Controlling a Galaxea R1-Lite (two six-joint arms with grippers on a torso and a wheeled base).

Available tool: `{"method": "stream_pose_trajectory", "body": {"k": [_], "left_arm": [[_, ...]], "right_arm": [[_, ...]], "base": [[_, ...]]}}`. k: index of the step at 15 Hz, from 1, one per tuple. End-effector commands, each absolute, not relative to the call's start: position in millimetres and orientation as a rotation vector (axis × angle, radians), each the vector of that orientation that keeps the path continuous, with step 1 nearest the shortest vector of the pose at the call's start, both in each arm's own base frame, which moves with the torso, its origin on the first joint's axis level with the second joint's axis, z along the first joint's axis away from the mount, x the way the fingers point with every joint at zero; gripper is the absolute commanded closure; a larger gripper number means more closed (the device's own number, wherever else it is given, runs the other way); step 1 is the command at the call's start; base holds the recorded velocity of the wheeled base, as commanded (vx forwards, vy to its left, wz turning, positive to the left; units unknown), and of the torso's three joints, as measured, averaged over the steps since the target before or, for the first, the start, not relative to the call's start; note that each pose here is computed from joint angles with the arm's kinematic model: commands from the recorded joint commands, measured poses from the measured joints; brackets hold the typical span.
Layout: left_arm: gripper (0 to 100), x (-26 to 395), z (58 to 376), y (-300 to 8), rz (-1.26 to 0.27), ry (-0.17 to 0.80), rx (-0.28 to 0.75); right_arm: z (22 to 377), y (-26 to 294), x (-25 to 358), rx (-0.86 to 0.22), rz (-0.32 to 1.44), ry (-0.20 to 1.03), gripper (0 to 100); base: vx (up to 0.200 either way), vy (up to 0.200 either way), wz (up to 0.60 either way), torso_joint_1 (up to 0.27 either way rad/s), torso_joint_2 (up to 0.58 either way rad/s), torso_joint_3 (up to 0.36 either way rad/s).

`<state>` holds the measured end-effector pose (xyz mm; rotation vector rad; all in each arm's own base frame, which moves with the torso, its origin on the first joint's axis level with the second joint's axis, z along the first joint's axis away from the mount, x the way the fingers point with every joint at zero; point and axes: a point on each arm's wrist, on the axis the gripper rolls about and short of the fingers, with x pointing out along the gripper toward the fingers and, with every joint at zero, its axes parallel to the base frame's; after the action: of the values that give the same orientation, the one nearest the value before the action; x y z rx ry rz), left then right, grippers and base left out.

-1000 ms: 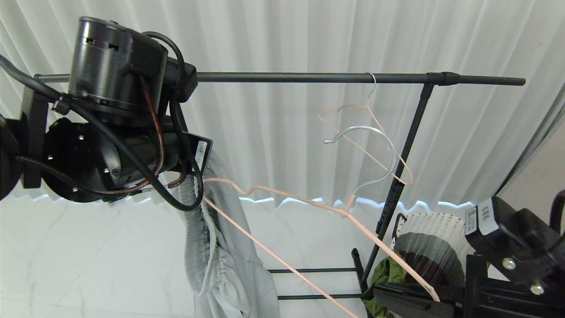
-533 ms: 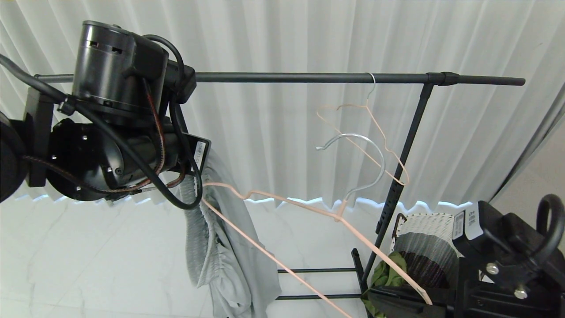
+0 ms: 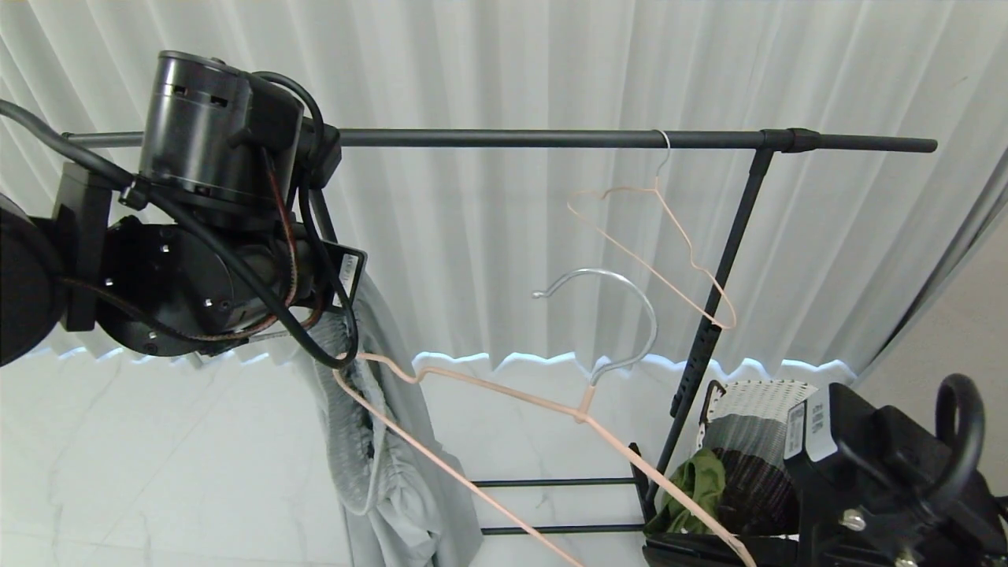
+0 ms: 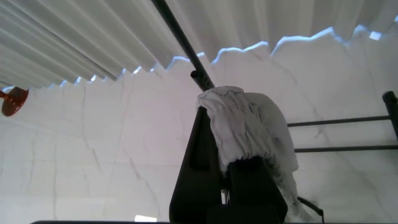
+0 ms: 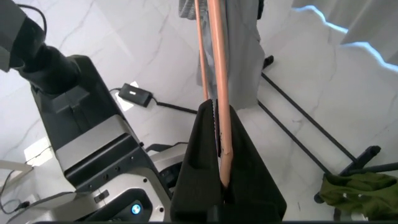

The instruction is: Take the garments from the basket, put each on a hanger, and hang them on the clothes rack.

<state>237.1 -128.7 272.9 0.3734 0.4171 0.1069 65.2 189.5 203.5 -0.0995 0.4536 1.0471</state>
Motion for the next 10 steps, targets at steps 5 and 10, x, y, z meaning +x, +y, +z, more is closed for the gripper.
{"method": "stream_pose_trajectory", "body": {"k": [5, 10], "left_arm": [[100, 209.0, 275.3, -137.6, 0.015, 0.391, 0.391], [100, 204.5, 269.3, -137.5, 0.007, 0.405, 0.403]], "right_arm": [[186.5, 215.3, 96.8, -0.084, 0.866, 0.417, 100], [187.4, 222.1, 103.1, -0.045, 0.825, 0.358, 100]], "base": [[0.0, 0.0, 0.0, 0.0, 0.0, 0.0], [0.0, 0.0, 0.0, 0.0, 0.0, 0.0]]}}
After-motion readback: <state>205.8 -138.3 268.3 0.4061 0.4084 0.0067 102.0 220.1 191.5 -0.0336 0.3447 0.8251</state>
